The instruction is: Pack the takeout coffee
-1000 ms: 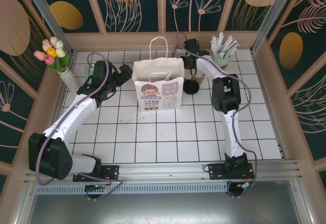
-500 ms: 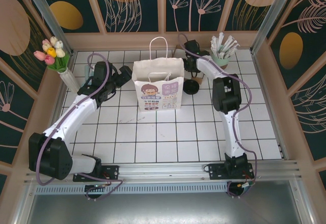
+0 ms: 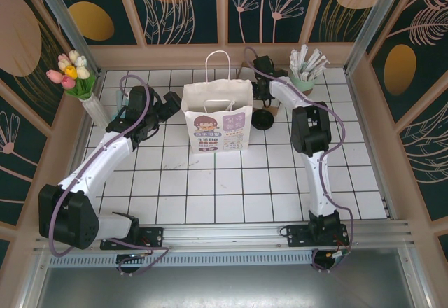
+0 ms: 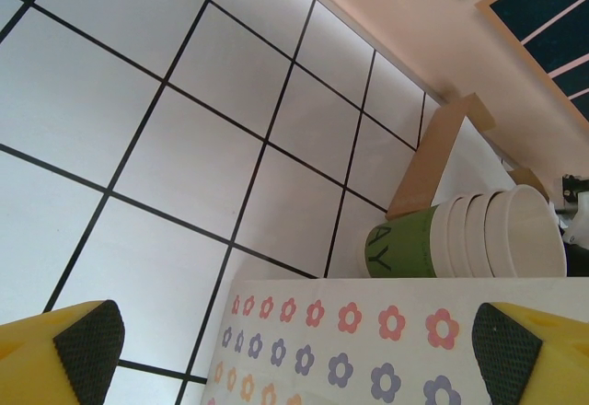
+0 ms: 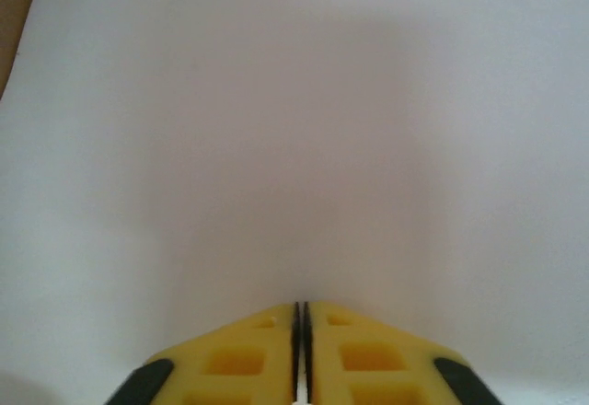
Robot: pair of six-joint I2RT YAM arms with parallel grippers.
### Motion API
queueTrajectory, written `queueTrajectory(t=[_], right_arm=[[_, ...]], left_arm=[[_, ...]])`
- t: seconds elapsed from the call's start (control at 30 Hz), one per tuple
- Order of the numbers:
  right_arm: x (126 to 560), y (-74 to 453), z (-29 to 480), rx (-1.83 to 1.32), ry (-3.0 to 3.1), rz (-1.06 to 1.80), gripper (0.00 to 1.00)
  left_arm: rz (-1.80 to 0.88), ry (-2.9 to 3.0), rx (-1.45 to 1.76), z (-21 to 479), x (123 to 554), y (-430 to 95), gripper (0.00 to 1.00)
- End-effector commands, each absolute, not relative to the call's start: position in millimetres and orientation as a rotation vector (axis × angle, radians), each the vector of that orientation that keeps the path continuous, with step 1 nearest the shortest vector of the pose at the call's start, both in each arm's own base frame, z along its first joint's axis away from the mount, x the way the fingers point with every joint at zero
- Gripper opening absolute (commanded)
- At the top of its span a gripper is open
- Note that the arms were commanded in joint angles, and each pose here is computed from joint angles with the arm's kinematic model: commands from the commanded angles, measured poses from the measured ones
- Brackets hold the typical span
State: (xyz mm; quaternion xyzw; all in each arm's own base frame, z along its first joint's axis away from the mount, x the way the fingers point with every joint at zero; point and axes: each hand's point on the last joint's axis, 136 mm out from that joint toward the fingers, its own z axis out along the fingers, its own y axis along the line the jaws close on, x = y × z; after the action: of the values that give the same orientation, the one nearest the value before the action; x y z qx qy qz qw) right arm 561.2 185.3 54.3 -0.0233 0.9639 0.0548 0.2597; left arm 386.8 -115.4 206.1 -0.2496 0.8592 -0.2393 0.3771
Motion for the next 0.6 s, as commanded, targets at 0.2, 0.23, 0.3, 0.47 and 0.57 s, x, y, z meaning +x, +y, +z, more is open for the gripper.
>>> queueTrajectory(t=[0.2,0.23,0.3,0.47,0.57], right_arm=[[559,193,87,-0.104,2.561,0.179,0.00],[557,192,93,-0.106,2.551,0.187,0.00],[553,191,99,-0.126,2.543,0.184,0.07],[537,188,84,-0.195,2.601,0.165,0.51],[531,185,62,-0.185,2.661,0.149,0.75]], left_arm=[[-0.625,2.166,-0.633,216,386,-114,0.99],[-0.622,2.169,-0.633,215,386,-114,0.99],[-0.620,2.166,-0.632,216,385,-113,0.99],[-0.615,2.172,-0.636,212,385,-113,0.99],[-0.617,2.173,-0.639,210,385,-113,0.99]])
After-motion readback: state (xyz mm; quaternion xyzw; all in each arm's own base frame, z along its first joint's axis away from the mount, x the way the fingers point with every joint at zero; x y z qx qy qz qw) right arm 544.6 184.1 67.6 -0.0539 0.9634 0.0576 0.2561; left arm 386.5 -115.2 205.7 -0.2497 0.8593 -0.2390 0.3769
